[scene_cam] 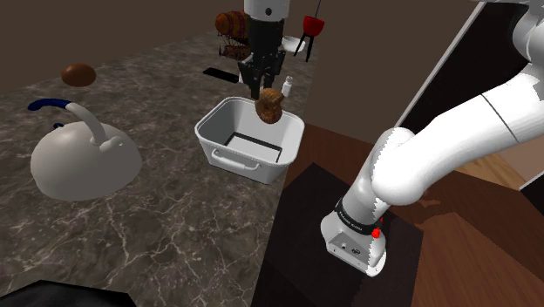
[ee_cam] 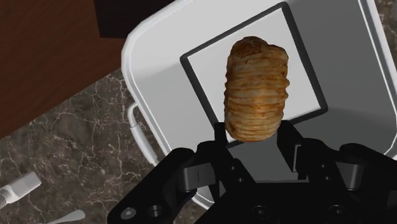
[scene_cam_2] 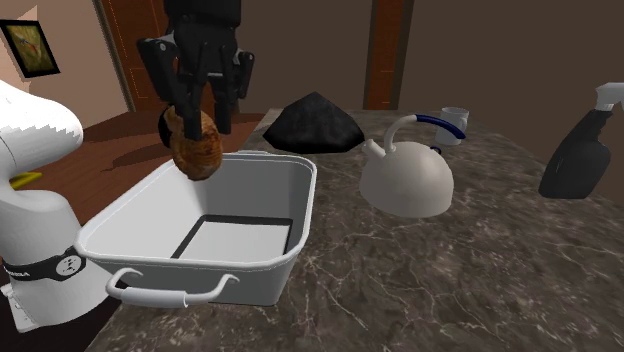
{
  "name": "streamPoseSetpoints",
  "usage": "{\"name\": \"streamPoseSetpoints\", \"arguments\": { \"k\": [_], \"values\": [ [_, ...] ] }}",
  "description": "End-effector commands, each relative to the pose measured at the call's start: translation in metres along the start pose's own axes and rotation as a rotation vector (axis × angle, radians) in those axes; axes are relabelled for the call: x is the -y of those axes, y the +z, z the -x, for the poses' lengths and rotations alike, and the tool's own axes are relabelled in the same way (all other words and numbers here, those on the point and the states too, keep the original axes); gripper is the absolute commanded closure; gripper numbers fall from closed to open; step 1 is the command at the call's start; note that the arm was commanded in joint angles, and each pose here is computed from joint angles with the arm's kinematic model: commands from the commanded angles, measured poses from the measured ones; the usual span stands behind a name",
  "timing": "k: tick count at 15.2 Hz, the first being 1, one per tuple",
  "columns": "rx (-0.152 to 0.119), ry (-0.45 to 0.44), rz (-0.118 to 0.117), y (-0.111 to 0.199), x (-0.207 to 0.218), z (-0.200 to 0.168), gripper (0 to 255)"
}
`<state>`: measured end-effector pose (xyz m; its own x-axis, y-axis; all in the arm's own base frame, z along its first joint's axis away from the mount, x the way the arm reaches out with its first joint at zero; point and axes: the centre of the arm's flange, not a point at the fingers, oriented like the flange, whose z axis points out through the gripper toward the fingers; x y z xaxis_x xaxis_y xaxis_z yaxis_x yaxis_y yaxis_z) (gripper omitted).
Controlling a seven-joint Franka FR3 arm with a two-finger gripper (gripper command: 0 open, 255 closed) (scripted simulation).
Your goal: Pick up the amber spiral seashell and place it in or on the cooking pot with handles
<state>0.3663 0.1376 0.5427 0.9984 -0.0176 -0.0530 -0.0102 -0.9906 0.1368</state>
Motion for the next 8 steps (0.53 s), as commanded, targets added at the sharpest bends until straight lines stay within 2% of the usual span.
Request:
{"name": "streamPoseSetpoints", "arguments": {
  "k": [1,6,8],
  "values": [
    [-0.001,0.0,0.0,0.01,0.002,-0.001,255],
    [-0.001,0.0,0.0,0.035,0.005,-0.002,255],
    [-0.001,0.0,0.0,0.035,0.005,-0.002,255]
  ]
}}
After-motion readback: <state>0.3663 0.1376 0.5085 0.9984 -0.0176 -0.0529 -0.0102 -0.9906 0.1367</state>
